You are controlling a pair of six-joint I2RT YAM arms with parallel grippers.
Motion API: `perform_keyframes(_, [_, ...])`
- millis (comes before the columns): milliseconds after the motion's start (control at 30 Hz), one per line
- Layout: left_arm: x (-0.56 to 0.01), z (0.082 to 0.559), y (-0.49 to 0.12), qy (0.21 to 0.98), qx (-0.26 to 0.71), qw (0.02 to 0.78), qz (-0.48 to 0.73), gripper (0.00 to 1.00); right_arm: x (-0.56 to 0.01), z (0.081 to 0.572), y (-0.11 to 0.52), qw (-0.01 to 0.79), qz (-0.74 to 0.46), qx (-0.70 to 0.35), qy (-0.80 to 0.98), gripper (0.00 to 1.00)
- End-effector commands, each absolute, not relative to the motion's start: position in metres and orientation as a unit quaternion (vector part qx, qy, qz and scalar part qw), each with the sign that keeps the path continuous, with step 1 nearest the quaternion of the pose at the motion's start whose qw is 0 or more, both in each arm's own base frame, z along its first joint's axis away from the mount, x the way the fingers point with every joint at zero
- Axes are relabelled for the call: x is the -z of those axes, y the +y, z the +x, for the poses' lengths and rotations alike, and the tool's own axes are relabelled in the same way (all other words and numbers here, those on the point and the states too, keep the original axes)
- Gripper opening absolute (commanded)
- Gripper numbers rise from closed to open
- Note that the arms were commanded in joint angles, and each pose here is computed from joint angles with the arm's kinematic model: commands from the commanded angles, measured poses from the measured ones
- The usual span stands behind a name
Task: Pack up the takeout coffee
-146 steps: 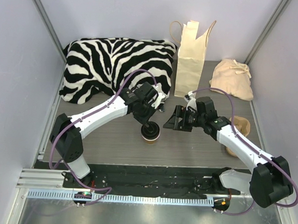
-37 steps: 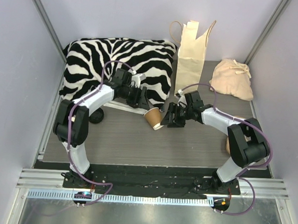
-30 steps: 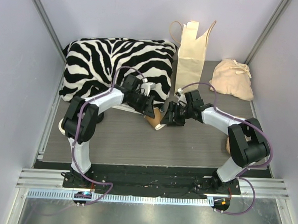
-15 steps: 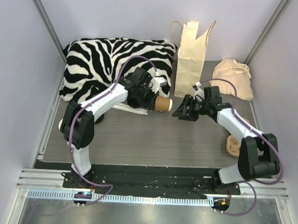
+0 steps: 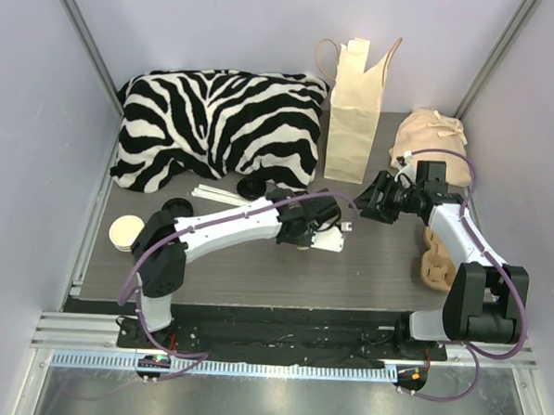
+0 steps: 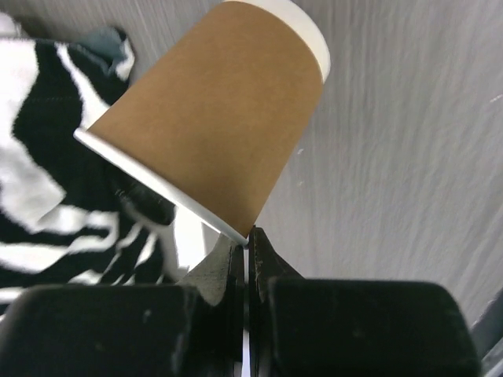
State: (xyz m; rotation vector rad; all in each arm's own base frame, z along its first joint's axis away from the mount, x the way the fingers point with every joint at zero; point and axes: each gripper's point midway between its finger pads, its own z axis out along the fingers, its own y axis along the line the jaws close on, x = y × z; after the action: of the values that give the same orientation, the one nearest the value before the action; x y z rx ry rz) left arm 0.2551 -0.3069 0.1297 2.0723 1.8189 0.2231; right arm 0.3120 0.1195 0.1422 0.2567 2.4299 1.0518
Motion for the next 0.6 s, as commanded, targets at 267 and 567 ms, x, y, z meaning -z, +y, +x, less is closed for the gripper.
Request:
perform_keyframes(267, [-0.127,0.291,-0.283,0.554,-0.306,0.13,0.764,0.04,-0.153,0.313,0.123,0.244,0.076,-0.398,0.881,0.62])
perform_keyframes(567, [-0.135,0.277,-0.297,0.552,-0.289,0.137,0.77,0.48,-0.153,0.313,0.123,0.243,0.074,-0.4,0.881,0.64])
